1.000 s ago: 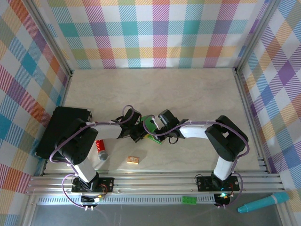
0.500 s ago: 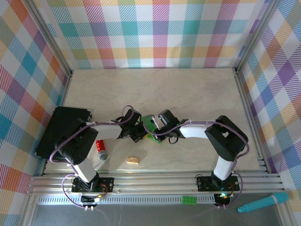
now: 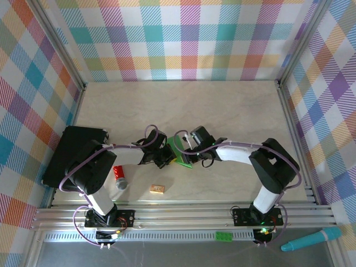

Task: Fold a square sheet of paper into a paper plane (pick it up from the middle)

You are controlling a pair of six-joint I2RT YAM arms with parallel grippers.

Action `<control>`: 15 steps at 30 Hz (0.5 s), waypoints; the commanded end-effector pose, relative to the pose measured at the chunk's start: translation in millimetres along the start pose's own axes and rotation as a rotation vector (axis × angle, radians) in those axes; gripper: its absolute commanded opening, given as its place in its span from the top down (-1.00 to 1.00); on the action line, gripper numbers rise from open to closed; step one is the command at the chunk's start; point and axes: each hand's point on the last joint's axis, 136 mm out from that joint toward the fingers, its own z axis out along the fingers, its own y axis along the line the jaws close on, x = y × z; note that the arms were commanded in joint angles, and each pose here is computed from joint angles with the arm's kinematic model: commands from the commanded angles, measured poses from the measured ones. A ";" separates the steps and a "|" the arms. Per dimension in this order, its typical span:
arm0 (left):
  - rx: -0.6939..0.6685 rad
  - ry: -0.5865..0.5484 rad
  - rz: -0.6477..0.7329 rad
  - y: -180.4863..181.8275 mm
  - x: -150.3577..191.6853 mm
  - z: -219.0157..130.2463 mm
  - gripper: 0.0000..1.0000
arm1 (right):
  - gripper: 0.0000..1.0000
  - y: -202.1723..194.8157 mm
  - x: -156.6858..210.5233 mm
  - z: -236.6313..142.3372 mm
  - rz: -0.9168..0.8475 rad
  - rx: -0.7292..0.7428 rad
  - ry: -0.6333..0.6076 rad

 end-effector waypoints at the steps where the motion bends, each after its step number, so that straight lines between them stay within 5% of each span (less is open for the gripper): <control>1: -0.137 0.003 -0.015 39.7 5.1 11.1 1.00 | 0.20 -9.3 -8.1 -23.8 0.094 0.029 -0.019; 8: -0.137 -0.003 -0.003 37.2 2.0 11.8 1.00 | 0.29 14.8 -5.3 -35.2 0.139 -0.123 0.053; 15: -0.137 -0.005 0.001 36.8 0.3 11.8 1.00 | 0.61 39.4 0.4 -20.7 0.150 -0.299 0.117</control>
